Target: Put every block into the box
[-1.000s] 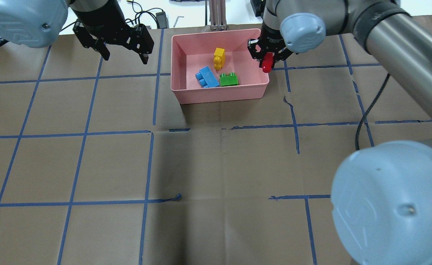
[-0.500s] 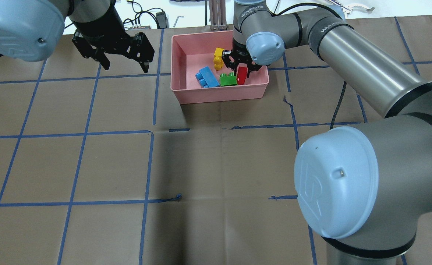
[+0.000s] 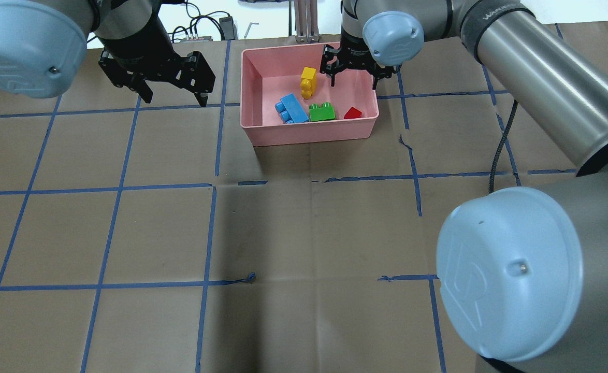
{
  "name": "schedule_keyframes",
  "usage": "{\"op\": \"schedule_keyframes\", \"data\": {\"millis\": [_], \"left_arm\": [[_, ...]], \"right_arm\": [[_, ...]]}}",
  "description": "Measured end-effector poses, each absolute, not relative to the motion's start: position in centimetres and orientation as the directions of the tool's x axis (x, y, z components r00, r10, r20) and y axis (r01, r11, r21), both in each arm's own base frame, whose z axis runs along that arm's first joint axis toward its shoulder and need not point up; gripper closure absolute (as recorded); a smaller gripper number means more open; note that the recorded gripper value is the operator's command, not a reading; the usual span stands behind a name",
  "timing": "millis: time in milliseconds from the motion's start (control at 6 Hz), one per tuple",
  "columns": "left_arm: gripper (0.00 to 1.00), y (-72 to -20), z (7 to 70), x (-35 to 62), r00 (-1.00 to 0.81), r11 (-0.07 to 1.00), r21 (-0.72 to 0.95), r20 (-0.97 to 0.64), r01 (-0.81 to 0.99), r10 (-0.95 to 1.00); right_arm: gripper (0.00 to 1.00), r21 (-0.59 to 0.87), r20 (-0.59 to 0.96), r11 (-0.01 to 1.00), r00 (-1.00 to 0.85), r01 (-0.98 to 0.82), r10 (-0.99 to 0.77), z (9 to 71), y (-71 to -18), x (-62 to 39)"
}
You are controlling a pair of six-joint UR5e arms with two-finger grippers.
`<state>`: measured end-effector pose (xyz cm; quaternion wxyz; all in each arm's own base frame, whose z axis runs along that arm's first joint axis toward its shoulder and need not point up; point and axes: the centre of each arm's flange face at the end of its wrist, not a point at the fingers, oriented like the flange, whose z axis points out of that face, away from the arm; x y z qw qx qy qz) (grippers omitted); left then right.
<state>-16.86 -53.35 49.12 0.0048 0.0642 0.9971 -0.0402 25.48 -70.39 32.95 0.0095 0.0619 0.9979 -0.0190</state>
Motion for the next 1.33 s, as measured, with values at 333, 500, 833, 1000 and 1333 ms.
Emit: {"op": "schedule_keyframes", "data": {"millis": [333,500,833,1000,1333], "left_arm": [[0.0,-53.4,49.1,-16.8,-0.992,0.989,-0.081,-0.015,0.127,0.126],[0.0,-53.4,49.2,-16.7,-0.992,0.989,-0.081,-0.015,0.127,0.126],[0.0,-53.4,49.2,-16.7,-0.992,0.989,-0.082,-0.015,0.126,0.125],[0.0,-53.4,49.2,-16.7,-0.992,0.989,-0.083,-0.015,0.126,0.125],[0.0,-53.4,49.3,-16.7,-0.992,0.988,-0.085,-0.015,0.126,0.126]], "right_arm": [[0.0,0.052,0.008,0.997,-0.998,0.057,0.056,38.2,-67.5,20.7],[0.0,0.112,0.012,0.994,-1.0,0.005,0.004,40.1,-65.4,17.1],[0.0,0.155,-0.001,0.987,-0.999,-0.039,-0.04,43.1,-58.4,12.6],[0.0,0.14,0.01,0.99,-1.0,-0.017,-0.019,44.8,-54.4,12.2],[0.0,0.096,0.035,0.995,-0.999,0.034,0.031,48.5,-49.8,12.6]]}}
